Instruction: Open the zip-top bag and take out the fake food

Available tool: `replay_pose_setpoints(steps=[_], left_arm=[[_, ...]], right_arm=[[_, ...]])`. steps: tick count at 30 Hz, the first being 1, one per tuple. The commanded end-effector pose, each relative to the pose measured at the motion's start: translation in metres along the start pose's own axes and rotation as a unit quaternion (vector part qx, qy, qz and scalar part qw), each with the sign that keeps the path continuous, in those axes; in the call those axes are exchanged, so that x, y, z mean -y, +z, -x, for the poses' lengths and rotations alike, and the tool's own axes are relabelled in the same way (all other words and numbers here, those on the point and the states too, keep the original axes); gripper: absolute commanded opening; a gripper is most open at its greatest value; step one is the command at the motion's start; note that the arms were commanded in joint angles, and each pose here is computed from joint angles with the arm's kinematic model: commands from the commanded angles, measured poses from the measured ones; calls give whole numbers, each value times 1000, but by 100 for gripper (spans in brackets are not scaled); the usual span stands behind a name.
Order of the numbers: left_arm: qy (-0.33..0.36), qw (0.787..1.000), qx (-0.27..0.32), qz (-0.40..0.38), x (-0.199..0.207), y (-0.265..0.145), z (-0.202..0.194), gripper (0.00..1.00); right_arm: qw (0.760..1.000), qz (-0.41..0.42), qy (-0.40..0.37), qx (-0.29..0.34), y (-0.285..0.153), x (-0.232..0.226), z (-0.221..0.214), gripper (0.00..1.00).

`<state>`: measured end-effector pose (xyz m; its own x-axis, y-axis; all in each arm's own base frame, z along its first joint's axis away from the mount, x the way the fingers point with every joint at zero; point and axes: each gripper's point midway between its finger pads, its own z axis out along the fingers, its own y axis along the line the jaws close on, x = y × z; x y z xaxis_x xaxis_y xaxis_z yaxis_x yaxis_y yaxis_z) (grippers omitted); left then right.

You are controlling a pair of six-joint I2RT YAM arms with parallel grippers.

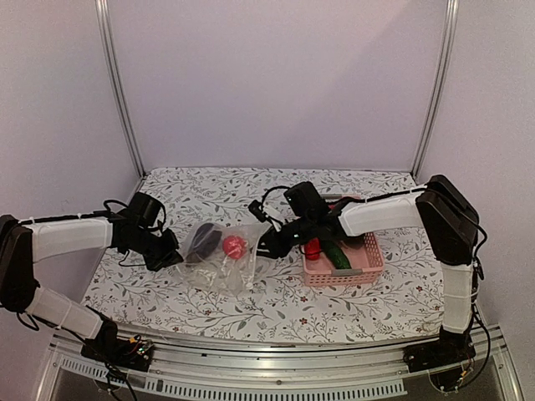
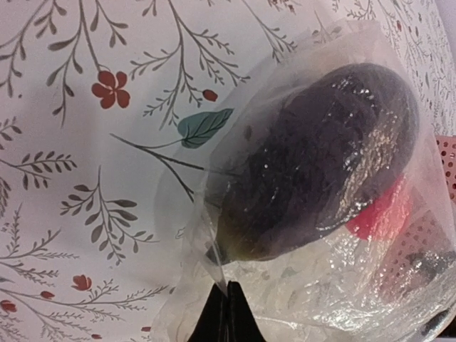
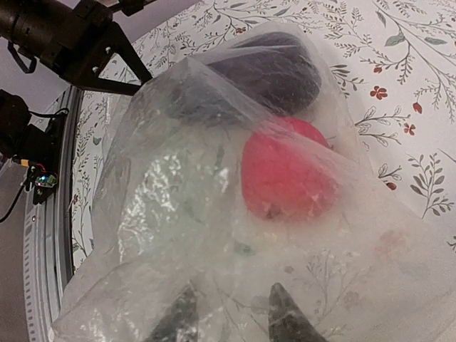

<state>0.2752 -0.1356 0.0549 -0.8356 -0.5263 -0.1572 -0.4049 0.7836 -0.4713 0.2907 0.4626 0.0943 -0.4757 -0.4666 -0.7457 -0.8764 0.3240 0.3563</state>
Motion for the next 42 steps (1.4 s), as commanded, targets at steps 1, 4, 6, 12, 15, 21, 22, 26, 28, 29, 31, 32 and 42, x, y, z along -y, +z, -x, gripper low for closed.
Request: replay_pose_setpoints(steps=[1,4,6,12,15,21,22,26,28,29,31,32,42], left_arm=[[27,999,-3,-34,12,-7,0,5],[47,997,19,-62,28,-20,10,23],[59,995,38,-76,39,-31,19,34],[84,989,93,-82,59,-50,52,69],[90,989,93,-72,64,-44,68,78],[130,987,79,-57,76,-23,89,91],[132,987,72,-51,75,-15,92,91],[139,988,49,-47,75,6,101,90],[143,988,32,-56,80,17,100,88],[145,987,24,-59,81,22,99,86],[147,987,9,-61,80,33,97,82],[149,987,2,-63,80,38,95,80],[177,980,-59,-71,82,75,70,39]], right_arm=[[1000,-2,1,-25,23,10,-19,36],[1000,1,-3,-18,27,11,-20,43],[1000,2,-5,-14,30,12,-18,46],[1000,7,-30,-4,35,13,-10,54],[999,5,-35,-5,38,15,-9,55],[999,2,-47,-5,40,18,-8,61],[999,1,-48,-5,41,18,-7,63],[999,1,-45,-8,48,23,-7,64],[999,-1,-44,-10,52,25,-9,65],[999,-5,-44,-8,52,27,-8,65],[999,-10,-44,-7,55,30,-6,65],[999,-12,-44,-8,56,32,-7,65],[999,-15,-47,-10,71,40,-4,70]])
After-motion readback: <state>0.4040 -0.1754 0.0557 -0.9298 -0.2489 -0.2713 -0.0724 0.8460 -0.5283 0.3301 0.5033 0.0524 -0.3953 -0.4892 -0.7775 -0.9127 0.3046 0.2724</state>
